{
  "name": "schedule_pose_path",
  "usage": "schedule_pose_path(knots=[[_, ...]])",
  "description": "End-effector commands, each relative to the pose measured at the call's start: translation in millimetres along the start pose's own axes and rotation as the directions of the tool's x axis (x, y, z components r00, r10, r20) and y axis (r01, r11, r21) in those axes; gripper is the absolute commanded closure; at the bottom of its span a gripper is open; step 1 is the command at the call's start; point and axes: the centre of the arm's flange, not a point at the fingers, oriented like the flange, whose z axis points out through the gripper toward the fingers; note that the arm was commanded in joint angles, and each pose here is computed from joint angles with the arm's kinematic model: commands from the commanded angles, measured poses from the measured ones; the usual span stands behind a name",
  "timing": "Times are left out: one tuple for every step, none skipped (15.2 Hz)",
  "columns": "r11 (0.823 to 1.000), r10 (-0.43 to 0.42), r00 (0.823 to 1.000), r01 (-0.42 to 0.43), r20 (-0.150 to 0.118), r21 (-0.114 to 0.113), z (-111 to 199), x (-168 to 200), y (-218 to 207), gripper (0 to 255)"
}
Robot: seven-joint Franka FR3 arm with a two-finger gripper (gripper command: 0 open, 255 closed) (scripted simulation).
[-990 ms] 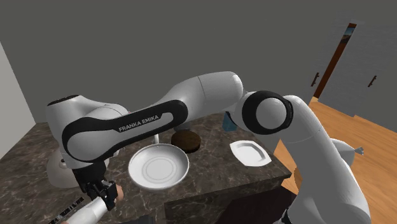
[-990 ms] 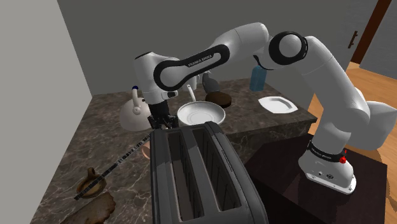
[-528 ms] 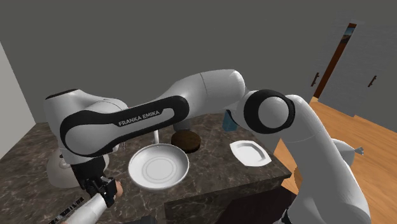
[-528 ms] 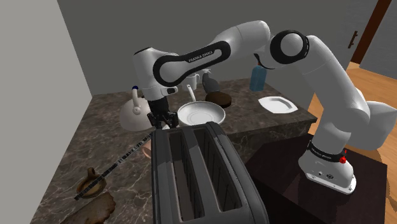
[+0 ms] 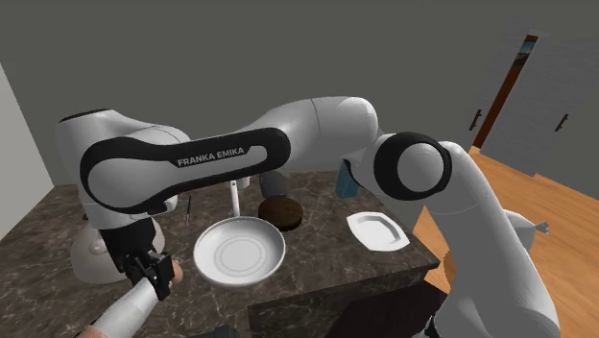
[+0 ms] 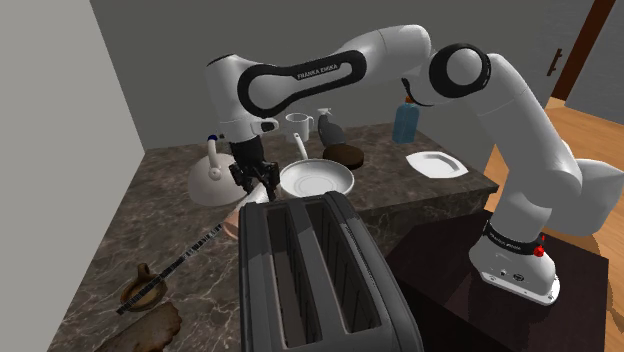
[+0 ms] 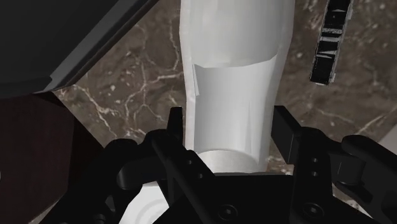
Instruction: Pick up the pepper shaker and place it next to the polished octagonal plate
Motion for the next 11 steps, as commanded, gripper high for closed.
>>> schedule_pose_path(knots=[[1.000, 0.000, 1.000, 0.000, 0.000, 0.000, -11, -1, 2, 255], [1.000, 0.000, 1.000, 0.000, 0.000, 0.000, -16, -1, 3, 255], [1.000, 0.000, 1.000, 0.000, 0.000, 0.000, -21, -2, 5, 255], [1.000, 0.000, 1.000, 0.000, 0.000, 0.000, -26, -2, 6, 255], [1.000, 0.000, 1.000, 0.000, 0.000, 0.000, -31, -2, 7, 255], [1.000, 0.000, 1.000, 0.000, 0.000, 0.000, -36, -3, 8, 255], [1.000, 0.000, 1.000, 0.000, 0.000, 0.000, -41, -3, 10, 255], [1.000, 0.000, 1.000, 0.000, 0.000, 0.000, -46, -3, 11, 255], [1.000, 0.000, 1.000, 0.000, 0.000, 0.000, -51, -3, 12, 255], [1.000, 0.000, 1.000, 0.000, 0.000, 0.000, -57, -4, 13, 255], [1.000, 0.000, 1.000, 0.000, 0.000, 0.000, -62, -4, 15, 255]])
